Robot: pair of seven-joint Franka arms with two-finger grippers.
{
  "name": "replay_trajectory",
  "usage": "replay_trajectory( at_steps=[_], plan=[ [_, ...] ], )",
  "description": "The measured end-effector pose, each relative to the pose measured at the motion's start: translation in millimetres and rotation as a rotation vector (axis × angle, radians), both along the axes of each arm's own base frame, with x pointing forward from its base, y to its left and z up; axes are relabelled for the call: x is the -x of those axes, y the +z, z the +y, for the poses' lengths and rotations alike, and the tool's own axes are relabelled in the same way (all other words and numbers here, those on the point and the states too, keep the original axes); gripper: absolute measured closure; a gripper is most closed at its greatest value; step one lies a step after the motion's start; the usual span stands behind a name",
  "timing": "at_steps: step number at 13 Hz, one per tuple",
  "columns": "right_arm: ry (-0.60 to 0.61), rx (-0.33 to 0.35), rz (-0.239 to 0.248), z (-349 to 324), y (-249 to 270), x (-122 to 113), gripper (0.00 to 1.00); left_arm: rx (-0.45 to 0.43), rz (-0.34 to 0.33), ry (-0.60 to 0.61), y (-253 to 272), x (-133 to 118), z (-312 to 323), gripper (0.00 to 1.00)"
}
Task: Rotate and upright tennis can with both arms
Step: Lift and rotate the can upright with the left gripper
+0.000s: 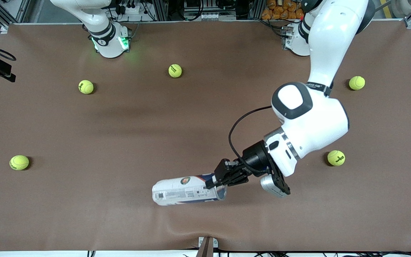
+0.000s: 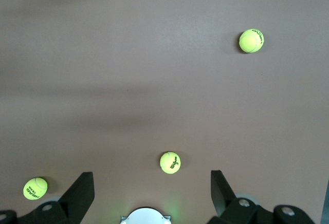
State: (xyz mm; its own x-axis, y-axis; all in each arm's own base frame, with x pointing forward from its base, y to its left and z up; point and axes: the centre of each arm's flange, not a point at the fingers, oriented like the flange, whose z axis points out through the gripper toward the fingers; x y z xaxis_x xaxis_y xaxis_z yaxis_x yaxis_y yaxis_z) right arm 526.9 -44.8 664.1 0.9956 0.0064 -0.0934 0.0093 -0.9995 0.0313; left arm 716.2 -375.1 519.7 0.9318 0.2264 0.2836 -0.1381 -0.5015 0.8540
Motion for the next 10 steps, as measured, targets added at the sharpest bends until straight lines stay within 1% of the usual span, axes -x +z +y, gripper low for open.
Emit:
replay_trajectory(
  at_steps=[1, 3, 8, 10],
  plan=[
    [0.000, 0.000, 0.000, 0.1, 0.0, 0.0, 0.00, -0.034, 0.010, -0.032, 7.1, 4.2, 1.0, 0.94],
    [0.003, 0.000, 0.001, 1.6, -0.1, -0.1, 0.00, -0.147, 0.025, -0.076, 15.6, 11.5, 3.3, 0.94],
    [0.004, 0.000, 0.001, 2.5, -0.1, -0.1, 0.00, -0.371, 0.056, -0.131, 33.5, 32.2, 3.6, 0.94],
    [0.003, 0.000, 0.001, 1.5, 0.0, -0.1, 0.00, -0.438, 0.064, -0.142, 35.2, 40.6, -2.1, 0.94]
  ],
)
